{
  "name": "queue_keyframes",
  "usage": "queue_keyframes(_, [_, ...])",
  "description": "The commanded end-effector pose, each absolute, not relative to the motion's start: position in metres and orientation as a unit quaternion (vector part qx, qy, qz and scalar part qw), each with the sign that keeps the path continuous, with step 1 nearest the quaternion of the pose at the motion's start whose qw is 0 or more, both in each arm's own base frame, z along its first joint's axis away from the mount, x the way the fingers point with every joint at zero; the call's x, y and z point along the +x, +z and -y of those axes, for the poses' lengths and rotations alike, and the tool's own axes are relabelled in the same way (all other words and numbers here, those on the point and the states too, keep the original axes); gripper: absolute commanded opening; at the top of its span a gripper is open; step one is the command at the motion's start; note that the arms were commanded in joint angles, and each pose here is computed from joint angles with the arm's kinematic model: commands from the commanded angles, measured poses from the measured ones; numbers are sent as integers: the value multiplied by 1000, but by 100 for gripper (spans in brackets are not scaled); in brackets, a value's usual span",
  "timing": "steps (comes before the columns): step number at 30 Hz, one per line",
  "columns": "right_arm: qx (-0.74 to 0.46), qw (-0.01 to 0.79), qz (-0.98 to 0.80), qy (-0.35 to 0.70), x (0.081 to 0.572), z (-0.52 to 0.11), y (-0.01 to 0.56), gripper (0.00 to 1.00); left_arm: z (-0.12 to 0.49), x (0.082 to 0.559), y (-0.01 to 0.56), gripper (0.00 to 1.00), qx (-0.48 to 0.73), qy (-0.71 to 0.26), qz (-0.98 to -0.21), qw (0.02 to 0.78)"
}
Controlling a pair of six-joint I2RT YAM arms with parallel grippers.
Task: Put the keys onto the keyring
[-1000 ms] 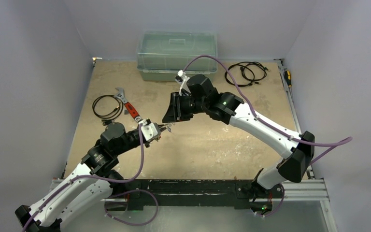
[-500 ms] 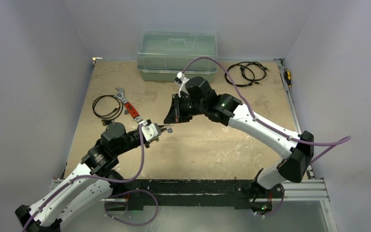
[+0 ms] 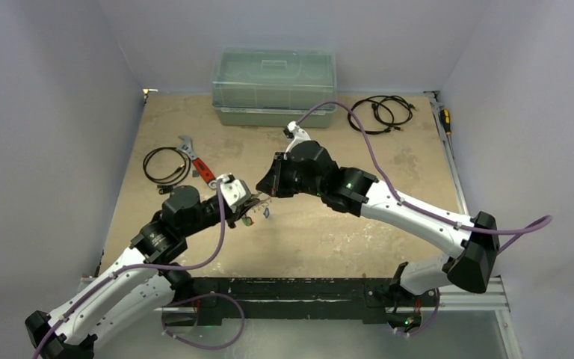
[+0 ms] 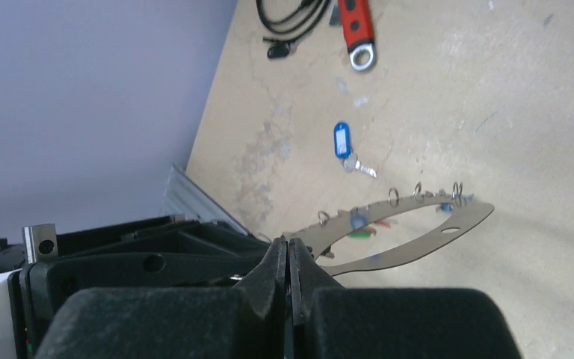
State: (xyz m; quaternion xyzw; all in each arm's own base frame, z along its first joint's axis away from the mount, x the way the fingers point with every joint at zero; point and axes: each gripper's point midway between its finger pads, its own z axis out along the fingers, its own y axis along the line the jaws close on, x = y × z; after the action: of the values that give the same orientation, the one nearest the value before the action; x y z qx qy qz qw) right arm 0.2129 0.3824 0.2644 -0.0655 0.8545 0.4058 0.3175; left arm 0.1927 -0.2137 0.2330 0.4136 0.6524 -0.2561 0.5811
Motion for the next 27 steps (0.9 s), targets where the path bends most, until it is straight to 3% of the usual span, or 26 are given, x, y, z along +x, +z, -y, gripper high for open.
queue_keyframes(1, [-10, 368, -829, 422, 222, -383, 280, 0, 219, 200, 299, 0, 347, -297, -609, 648])
queue_keyframes(17, [84, 477, -758, 436, 237, -360, 275, 0, 236, 207, 332, 0, 253, -389, -598, 653])
queue_keyframes(23, [95, 504, -700, 497, 233, -359, 279, 0, 243, 210, 340, 0, 226, -422, -585, 655])
queue_keyframes(24, [98, 507, -689, 509, 232, -358, 281, 11, 244, 212, 339, 0, 227, -420, -585, 655])
queue_keyframes(26, [97, 507, -683, 517, 229, -355, 284, 46, 245, 216, 334, 0, 238, -404, -592, 655])
queue_keyframes(27, [88, 505, -683, 520, 226, -355, 287, 56, 245, 219, 331, 0, 249, -390, -598, 655])
